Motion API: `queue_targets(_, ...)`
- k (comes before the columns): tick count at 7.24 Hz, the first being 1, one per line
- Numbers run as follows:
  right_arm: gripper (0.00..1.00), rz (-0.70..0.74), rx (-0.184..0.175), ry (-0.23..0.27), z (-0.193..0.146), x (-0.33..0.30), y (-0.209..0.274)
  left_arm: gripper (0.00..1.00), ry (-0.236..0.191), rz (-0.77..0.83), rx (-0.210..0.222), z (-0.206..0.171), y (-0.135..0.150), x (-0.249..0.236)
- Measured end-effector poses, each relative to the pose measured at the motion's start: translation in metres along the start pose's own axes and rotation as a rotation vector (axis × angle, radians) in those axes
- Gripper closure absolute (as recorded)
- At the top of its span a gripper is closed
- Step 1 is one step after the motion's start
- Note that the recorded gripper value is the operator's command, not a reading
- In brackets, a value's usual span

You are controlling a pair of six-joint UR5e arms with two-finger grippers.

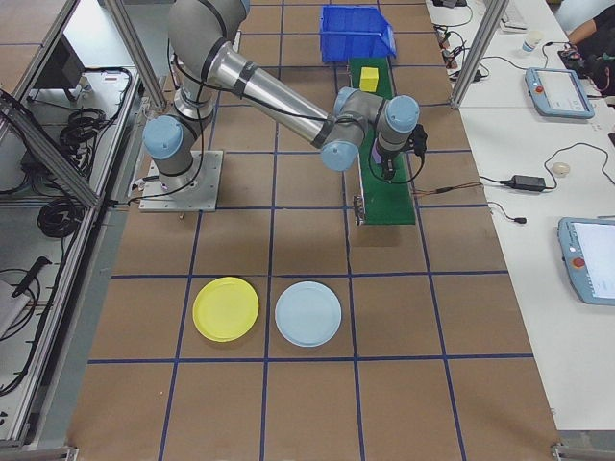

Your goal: Move block left to right into plate

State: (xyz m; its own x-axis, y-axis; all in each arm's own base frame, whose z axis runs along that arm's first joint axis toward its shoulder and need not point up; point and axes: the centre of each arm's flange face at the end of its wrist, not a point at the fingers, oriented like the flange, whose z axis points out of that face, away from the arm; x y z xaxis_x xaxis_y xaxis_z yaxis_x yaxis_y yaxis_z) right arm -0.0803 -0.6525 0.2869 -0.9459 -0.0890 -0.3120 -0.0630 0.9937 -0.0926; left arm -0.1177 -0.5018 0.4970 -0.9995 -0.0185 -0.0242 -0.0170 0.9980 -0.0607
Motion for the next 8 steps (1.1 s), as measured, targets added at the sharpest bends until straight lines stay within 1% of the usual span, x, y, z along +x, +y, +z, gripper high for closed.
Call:
queue_targets(3, 0.02, 0.0, 0.0, -0.001, 0.0, 0.0, 0.0, 0.0, -0.002, -0.014, 0.005, 0.005, -0.006, -0.009)
queue_targets(8, 0.03, -0.013, -0.006, -0.003, 0.006, 0.003, -0.001, 0.0, -0.003, -0.044, 0.01, 0.003, -0.008, -0.026)
